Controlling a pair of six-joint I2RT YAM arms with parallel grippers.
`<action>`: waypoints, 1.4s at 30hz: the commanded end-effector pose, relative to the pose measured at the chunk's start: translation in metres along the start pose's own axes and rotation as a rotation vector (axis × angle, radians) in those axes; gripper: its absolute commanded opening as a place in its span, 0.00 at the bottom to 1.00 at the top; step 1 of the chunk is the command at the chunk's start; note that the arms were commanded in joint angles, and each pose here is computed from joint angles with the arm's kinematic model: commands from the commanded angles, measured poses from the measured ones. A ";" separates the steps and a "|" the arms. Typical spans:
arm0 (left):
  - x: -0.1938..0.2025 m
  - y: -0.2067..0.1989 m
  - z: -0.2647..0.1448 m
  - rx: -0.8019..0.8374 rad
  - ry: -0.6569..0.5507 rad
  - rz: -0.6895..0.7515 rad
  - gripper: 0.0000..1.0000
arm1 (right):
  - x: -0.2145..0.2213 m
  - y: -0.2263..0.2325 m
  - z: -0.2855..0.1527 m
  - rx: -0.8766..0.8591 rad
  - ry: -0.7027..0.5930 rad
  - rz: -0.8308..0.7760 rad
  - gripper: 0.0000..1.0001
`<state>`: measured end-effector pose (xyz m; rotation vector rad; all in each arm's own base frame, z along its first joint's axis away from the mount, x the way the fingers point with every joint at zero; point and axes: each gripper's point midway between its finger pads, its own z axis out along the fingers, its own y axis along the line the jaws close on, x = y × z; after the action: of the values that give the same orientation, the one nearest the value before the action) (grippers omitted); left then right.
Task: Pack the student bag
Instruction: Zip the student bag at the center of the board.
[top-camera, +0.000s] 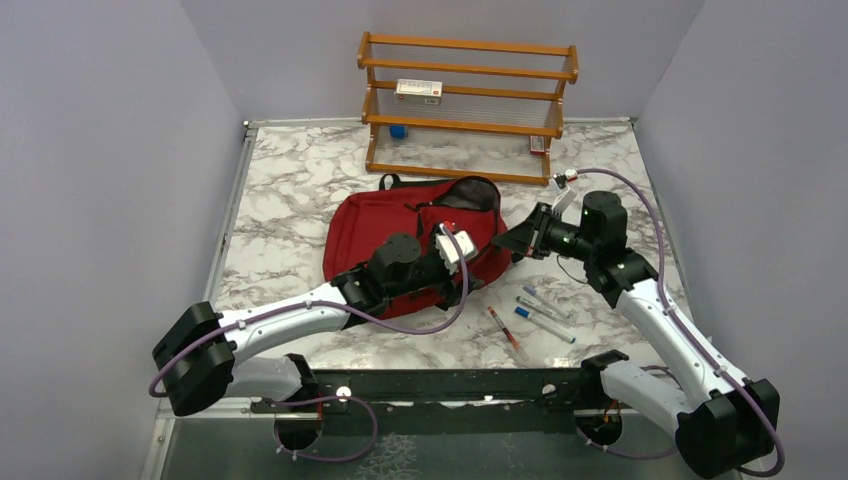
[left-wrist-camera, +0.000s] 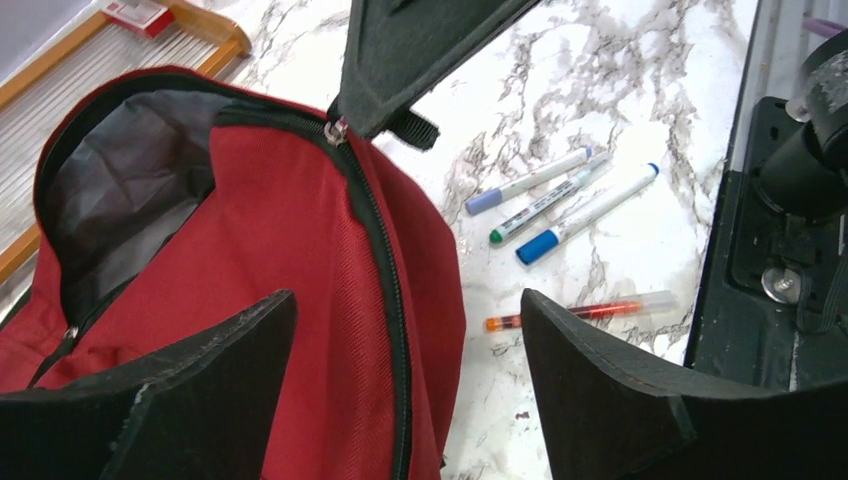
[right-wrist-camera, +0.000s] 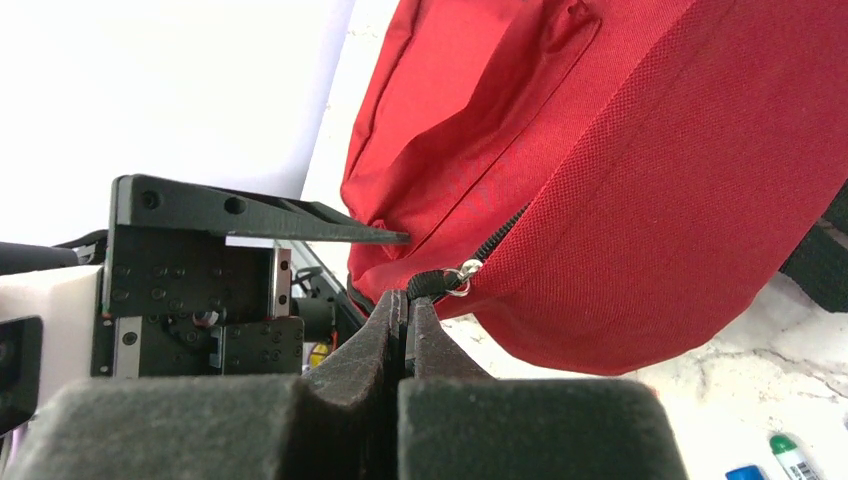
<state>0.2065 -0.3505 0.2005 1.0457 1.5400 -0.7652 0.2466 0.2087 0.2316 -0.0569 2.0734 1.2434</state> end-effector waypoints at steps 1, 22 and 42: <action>-0.030 -0.007 0.010 0.020 -0.092 0.028 0.79 | 0.010 0.012 -0.007 -0.045 0.047 0.017 0.01; 0.068 -0.049 0.002 0.097 0.116 -0.059 0.00 | -0.018 -0.040 0.001 0.207 -0.177 0.184 0.00; 0.120 -0.057 -0.029 0.053 0.234 -0.113 0.00 | -0.073 -0.065 0.023 0.298 -0.361 0.200 0.00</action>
<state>0.1548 -0.3410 0.1210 1.0751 1.6713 -0.8125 0.2906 0.1859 0.1736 0.4702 2.1870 1.0502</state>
